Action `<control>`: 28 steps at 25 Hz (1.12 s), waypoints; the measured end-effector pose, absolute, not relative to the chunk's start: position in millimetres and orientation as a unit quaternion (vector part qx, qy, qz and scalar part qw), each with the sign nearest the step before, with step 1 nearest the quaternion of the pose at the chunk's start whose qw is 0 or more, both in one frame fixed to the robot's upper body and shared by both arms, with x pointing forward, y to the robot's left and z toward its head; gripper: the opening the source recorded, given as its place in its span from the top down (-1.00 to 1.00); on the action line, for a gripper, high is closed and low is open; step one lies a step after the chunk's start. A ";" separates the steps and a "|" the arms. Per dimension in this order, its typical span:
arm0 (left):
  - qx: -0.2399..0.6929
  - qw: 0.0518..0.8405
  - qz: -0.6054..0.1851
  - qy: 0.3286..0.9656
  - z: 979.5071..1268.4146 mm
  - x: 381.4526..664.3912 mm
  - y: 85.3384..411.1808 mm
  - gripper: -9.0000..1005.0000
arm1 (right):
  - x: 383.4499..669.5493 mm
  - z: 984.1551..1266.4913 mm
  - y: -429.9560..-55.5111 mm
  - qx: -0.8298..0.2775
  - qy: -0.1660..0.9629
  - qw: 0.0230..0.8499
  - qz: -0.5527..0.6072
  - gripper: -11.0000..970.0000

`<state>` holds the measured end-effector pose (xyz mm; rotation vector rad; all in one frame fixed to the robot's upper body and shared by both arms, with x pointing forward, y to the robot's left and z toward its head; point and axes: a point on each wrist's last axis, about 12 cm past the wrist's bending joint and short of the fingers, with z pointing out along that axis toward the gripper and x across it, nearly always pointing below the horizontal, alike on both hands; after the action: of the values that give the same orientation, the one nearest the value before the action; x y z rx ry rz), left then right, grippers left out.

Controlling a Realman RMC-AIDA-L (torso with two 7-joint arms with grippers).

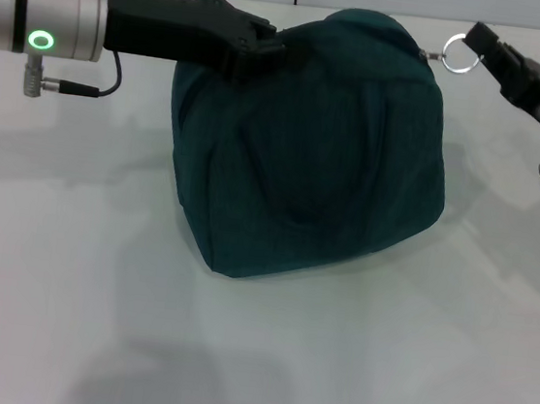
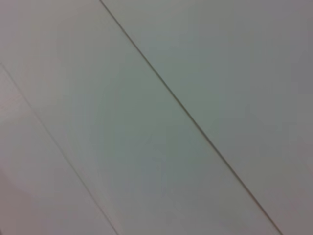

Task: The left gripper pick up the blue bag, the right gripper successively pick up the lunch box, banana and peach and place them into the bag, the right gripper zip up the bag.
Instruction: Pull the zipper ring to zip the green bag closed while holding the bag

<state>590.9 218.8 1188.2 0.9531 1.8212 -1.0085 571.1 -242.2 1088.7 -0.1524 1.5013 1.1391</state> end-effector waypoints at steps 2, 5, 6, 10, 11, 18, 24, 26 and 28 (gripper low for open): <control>0.379 0.413 -0.402 0.724 1187.9 590.7 218.7 0.86 | 570.0 1085.4 -243.3 -0.062 0.649 0.582 0.486 0.71; 0.376 0.414 -0.405 0.723 1187.7 590.3 219.0 0.85 | 568.6 1082.4 -243.1 -0.061 0.655 0.578 0.484 0.71; 0.375 0.415 -0.406 0.723 1187.6 590.2 219.2 0.85 | 568.4 1081.4 -243.2 -0.061 0.656 0.577 0.483 0.71; 0.374 0.415 -0.406 0.723 1187.4 590.2 219.5 0.84 | 568.4 1078.8 -243.9 -0.058 0.662 0.575 0.477 0.71; 0.374 0.415 -0.406 0.723 1187.5 590.3 219.6 0.84 | 568.8 1077.6 -244.4 -0.056 0.666 0.573 0.474 0.71; 0.370 0.420 -0.403 0.724 1187.5 591.9 219.8 0.82 | 569.2 1073.5 -247.1 -0.049 0.677 0.571 0.462 0.71; 0.376 0.426 -0.407 0.715 1186.8 590.4 217.1 0.81 | 568.5 1074.9 -247.7 -0.055 0.673 0.575 0.463 0.70; 0.380 0.429 -0.408 0.710 1186.3 589.6 216.2 0.80 | 567.2 1078.2 -247.0 -0.065 0.663 0.579 0.470 0.70; 0.382 0.432 -0.407 0.708 1186.0 589.2 216.3 0.80 | 566.2 1080.6 -246.6 -0.071 0.656 0.582 0.475 0.70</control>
<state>589.2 216.3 1186.0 0.9518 1.7657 -1.0156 566.2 -246.6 1080.6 -0.1651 1.5330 1.1100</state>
